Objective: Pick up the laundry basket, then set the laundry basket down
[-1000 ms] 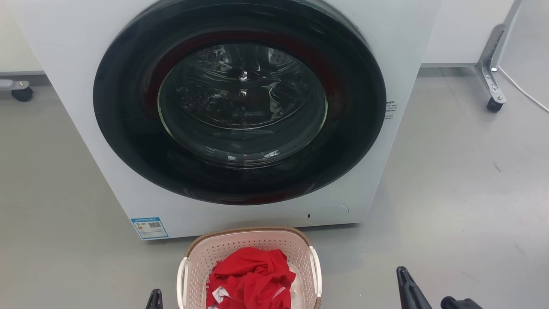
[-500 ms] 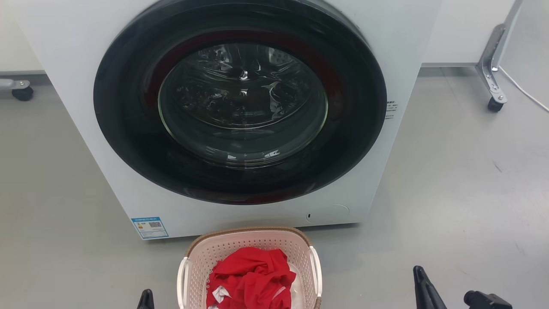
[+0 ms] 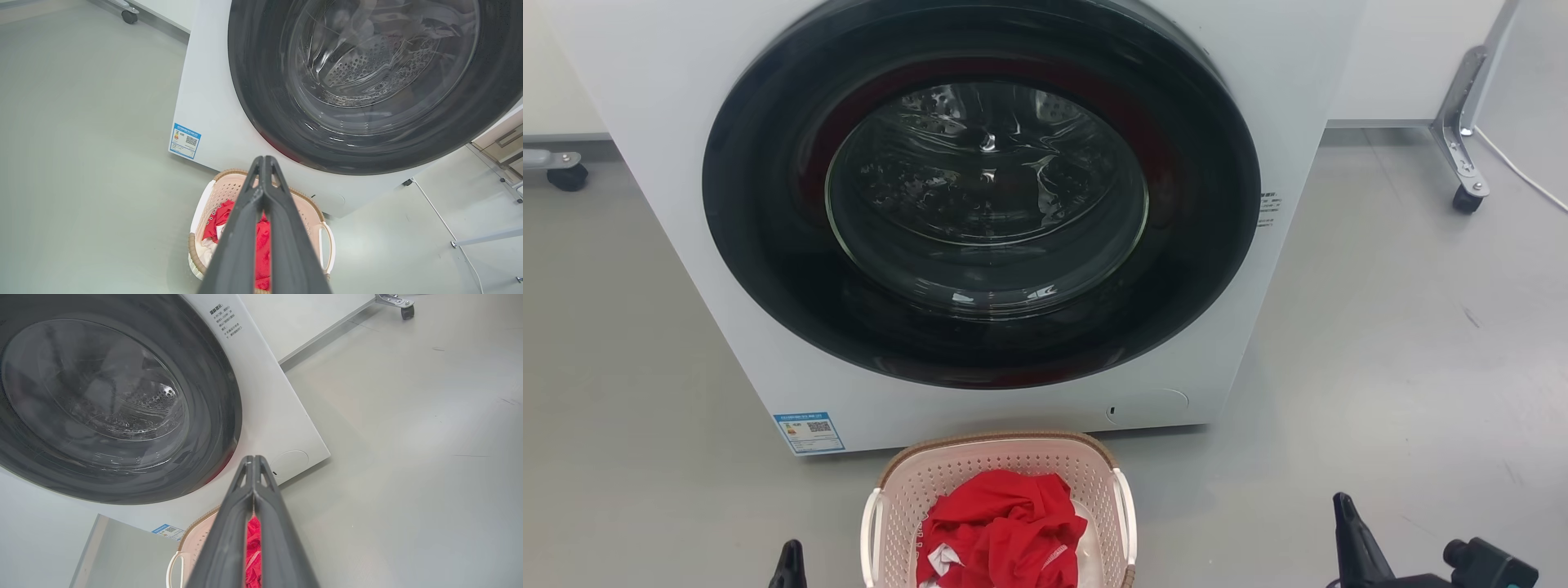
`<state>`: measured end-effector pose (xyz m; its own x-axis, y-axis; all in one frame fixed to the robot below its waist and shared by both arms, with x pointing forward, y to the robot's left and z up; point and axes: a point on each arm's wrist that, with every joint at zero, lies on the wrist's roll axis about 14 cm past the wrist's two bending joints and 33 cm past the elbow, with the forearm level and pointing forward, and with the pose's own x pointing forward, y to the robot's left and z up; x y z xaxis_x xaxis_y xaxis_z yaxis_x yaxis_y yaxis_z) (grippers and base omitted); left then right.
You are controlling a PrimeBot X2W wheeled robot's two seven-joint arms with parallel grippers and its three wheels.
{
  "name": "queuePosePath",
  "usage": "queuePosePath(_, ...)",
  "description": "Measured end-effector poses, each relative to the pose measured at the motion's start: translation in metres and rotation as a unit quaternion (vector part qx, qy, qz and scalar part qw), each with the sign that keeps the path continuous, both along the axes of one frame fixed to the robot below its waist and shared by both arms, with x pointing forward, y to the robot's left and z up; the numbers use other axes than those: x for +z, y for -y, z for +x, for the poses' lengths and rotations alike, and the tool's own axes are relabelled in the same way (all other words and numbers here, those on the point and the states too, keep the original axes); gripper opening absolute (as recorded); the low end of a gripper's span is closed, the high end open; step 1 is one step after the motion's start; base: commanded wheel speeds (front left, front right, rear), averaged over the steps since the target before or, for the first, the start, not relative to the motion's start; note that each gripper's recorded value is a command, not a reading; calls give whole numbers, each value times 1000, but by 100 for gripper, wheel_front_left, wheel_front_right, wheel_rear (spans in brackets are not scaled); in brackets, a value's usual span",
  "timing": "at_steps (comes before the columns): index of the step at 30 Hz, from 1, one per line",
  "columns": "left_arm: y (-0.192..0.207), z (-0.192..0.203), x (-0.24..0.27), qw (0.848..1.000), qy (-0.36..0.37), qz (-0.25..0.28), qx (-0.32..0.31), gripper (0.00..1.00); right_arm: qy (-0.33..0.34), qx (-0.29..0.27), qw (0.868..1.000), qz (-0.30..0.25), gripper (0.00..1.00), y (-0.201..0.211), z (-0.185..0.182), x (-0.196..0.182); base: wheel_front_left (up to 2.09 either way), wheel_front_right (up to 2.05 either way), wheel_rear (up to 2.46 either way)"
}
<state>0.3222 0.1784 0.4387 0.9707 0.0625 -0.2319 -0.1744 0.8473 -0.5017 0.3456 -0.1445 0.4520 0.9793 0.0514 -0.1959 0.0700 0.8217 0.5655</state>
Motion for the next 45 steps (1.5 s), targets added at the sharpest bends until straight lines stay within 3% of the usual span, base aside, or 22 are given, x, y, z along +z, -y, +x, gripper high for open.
queuePosePath(15, -3, 11, 1, 994, -2, -109, 16, 0, -10, -28, 994, 103, 0, 14, 11, 3, 0, 0, 0)
queuePosePath(25, -6, 18, 2, 982, 0, -188, 28, 0, -13, -47, 983, 174, 0, 23, 16, 5, 0, 0, 0)
queuePosePath(45, -8, 37, 17, 939, 27, -340, 40, 0, -2, -79, 944, 321, 0, 41, 24, 11, 0, 0, 0)
